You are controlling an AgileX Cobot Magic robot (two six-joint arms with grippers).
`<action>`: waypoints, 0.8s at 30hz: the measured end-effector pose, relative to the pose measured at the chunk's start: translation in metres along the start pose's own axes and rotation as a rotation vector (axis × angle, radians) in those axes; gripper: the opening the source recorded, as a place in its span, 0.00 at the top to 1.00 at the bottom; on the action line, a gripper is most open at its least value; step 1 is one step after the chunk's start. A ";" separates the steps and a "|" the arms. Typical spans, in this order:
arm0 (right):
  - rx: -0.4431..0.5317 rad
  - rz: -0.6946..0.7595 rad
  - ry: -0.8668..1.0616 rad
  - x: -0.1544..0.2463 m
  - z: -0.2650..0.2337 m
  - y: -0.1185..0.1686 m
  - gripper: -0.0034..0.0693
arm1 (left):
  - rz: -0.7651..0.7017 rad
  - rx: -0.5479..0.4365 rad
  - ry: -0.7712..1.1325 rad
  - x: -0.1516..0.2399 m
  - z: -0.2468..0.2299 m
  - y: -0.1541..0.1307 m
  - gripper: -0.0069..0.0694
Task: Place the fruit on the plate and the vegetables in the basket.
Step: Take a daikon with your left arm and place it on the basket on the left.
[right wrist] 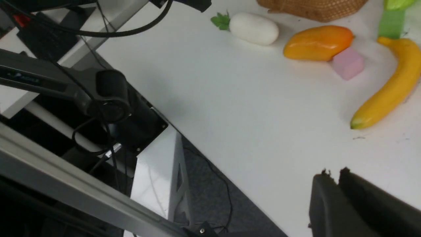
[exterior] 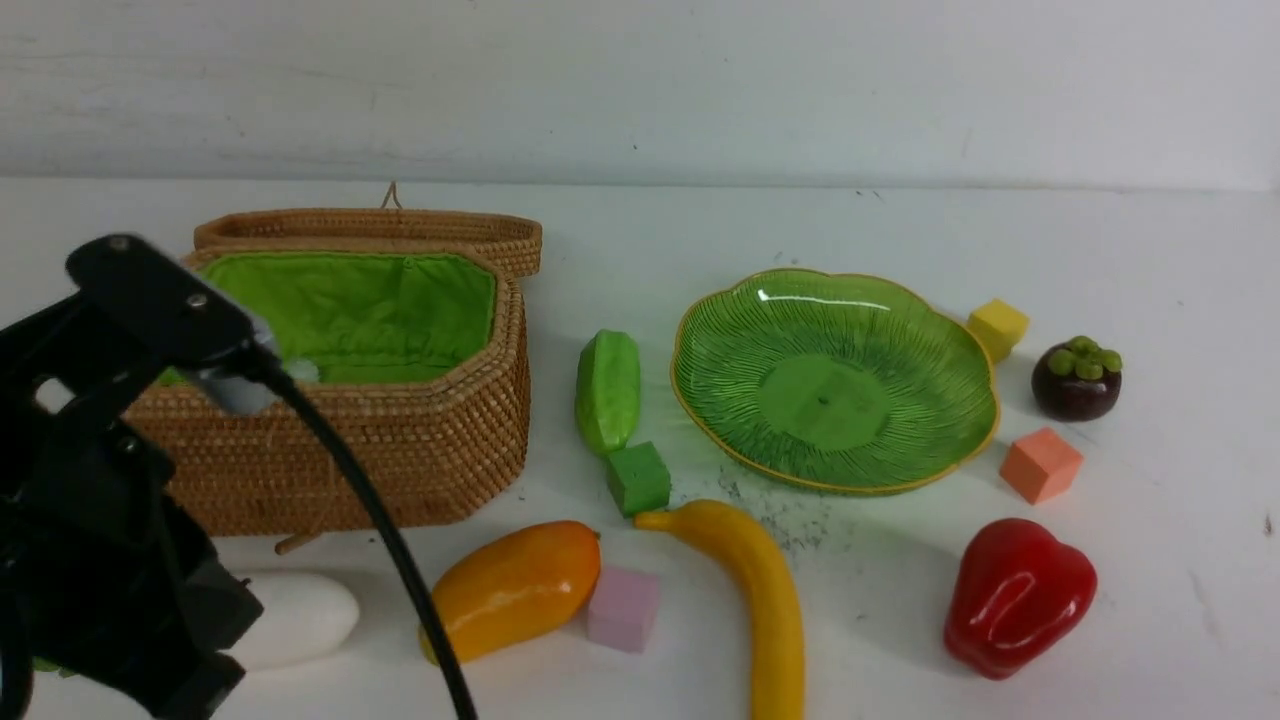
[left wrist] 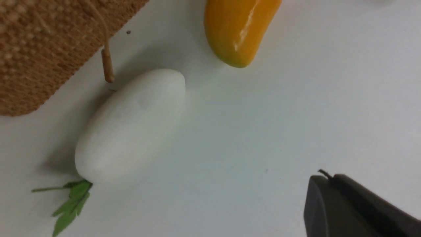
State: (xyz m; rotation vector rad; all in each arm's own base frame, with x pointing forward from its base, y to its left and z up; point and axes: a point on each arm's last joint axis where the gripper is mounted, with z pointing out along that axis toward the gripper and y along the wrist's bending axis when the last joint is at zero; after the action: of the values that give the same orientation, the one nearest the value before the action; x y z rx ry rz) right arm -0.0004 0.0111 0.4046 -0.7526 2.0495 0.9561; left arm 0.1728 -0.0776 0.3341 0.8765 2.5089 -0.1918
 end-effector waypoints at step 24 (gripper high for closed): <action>0.079 -0.091 0.017 0.001 0.000 -0.007 0.85 | 0.402 -0.059 0.134 0.035 0.068 0.051 0.70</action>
State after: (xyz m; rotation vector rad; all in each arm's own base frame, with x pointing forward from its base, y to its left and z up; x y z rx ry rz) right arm 0.0044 0.0069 0.4010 -0.8068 2.0374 0.8153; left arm 0.2071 -0.0369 0.2586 1.3820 2.3786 0.0751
